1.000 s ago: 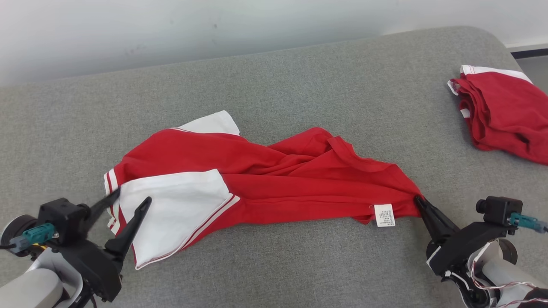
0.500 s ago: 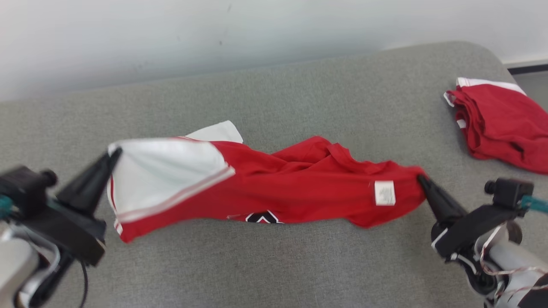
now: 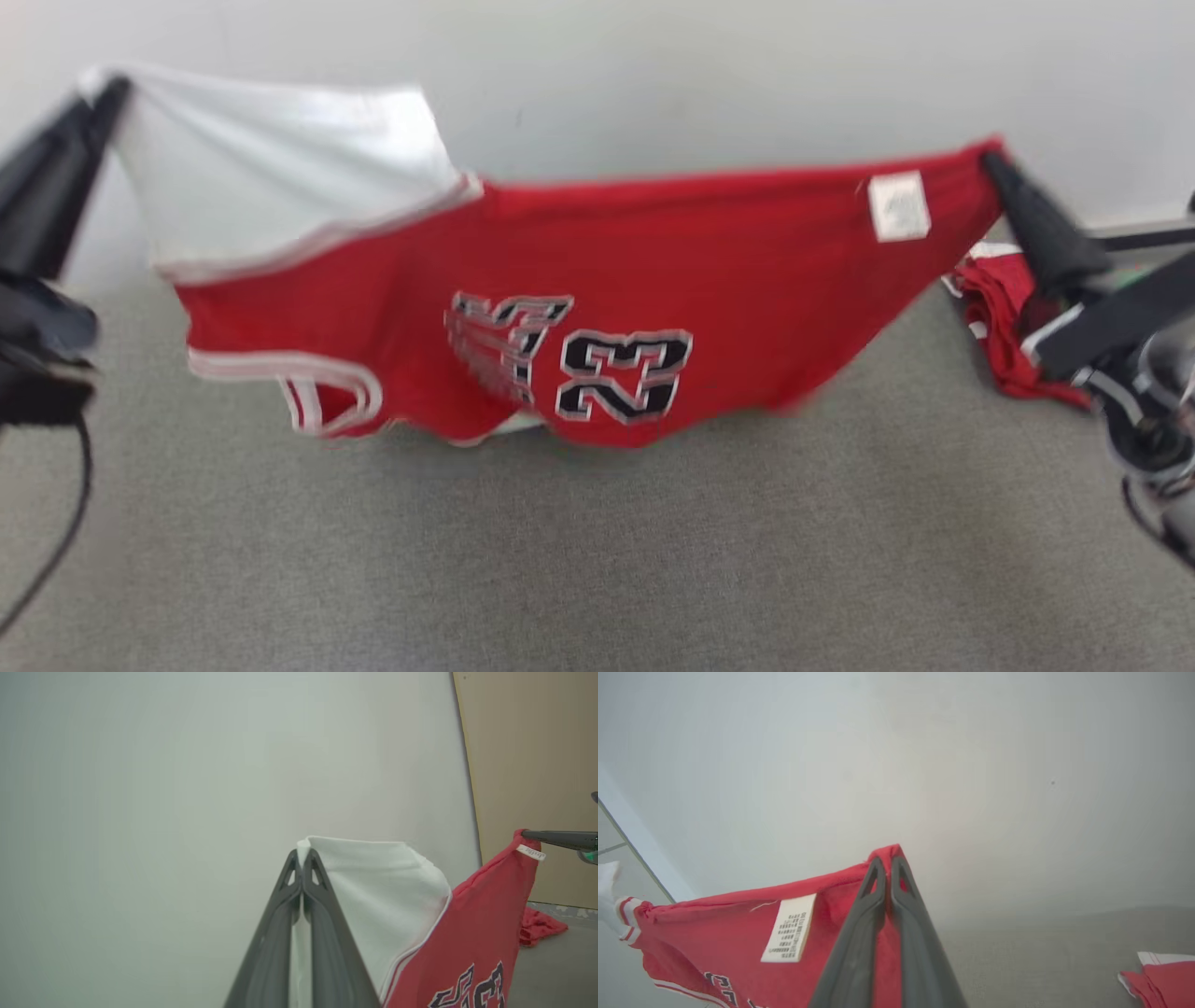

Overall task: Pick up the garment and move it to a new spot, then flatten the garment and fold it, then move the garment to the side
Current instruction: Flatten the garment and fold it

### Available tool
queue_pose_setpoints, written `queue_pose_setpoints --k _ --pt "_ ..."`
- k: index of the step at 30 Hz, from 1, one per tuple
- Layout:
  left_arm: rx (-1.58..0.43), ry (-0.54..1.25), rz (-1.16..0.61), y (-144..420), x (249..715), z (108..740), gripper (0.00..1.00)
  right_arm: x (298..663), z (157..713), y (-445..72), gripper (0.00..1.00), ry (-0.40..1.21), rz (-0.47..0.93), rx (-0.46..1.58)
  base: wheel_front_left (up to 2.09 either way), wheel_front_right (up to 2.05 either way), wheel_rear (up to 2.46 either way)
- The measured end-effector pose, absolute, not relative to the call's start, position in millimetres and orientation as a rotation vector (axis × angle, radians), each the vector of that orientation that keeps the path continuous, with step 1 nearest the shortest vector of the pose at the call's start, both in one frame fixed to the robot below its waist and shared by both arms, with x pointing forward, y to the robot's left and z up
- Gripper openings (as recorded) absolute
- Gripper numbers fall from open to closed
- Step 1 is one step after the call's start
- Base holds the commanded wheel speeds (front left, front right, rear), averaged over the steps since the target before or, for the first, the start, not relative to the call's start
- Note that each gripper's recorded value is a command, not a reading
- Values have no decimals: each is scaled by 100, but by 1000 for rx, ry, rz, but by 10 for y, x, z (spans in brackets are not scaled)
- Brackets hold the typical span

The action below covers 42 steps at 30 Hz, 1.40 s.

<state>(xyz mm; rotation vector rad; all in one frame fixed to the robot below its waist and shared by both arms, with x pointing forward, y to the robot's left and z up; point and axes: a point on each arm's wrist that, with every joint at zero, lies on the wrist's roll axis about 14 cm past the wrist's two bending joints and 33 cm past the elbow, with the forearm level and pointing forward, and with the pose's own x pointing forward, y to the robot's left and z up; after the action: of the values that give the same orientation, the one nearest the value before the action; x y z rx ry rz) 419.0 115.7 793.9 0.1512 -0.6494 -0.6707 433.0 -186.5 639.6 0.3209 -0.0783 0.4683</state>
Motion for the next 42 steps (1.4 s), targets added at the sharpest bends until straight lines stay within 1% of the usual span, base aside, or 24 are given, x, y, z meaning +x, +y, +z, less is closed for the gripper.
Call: queue_pose_setpoints --k 5,9,12,17,22,30,37,42 --pt "163 -787 -664 1239 3967 8470 0 4288 7013 -2006 0 -197 469 288 0 0 0" --pt "121 -858 -658 1328 3810 8800 0 4238 7350 -2186 0 -257 438 245 0 0 0" --pt "91 -888 -671 1350 3691 8971 0 4179 7562 -2231 0 -295 437 231 0 0 0" --pt "54 -884 -735 1229 3505 9115 0 4067 7784 -2226 0 -341 456 212 0 0 0" --pt "36 -839 -796 1069 3416 9165 0 3982 7810 -2111 0 -341 497 195 0 0 0" --pt "18 -701 -823 884 3554 9006 0 3979 7769 -2055 0 -316 515 165 0 0 0" --pt "20 -611 -812 819 3785 8866 0 4145 7607 -2066 0 -235 501 140 0 0 0" --pt "18 -503 -777 795 4175 8667 0 4444 7329 -1990 0 -103 488 132 0 0 0"
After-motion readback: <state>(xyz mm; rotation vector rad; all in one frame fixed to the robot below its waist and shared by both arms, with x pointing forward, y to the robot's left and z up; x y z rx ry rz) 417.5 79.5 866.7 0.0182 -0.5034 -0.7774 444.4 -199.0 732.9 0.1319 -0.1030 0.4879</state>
